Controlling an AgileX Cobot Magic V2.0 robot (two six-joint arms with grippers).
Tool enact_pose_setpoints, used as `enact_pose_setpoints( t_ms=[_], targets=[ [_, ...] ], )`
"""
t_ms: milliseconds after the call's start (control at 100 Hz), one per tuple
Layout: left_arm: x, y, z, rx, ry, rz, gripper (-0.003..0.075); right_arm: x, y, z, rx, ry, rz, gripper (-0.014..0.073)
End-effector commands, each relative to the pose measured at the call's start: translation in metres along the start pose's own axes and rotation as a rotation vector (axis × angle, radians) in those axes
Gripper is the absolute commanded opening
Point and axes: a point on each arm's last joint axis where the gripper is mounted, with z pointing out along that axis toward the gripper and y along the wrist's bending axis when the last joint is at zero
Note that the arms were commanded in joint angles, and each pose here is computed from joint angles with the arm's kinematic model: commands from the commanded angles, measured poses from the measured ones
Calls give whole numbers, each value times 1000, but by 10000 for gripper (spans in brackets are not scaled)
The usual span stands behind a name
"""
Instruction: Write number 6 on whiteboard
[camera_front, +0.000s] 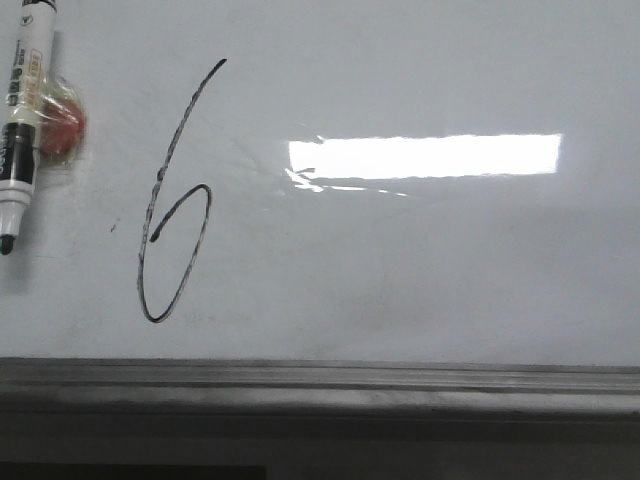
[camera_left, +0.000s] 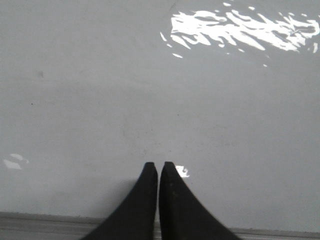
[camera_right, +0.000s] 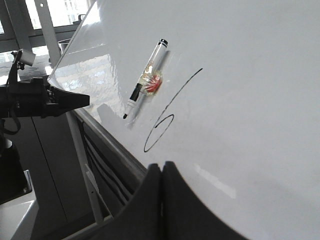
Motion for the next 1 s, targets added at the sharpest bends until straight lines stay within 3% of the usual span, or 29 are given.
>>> enact_pose_setpoints(
  t_ms=[0,570,780,990],
  targets=[
    [9,1,2,0,-28,-19,-19,-14,-1,0,19,-87,-20,-64],
    [9,1,2,0,-28,-19,-19,-14,-3,0,41,-87,-21,-64],
    [9,1,2,0,-28,-19,-19,-14,-13,-1,174,-89,-30,-64],
    [9,1,2,0,-28,-19,-19,-15,-33,-7,465,-88,-47,-64]
  ],
)
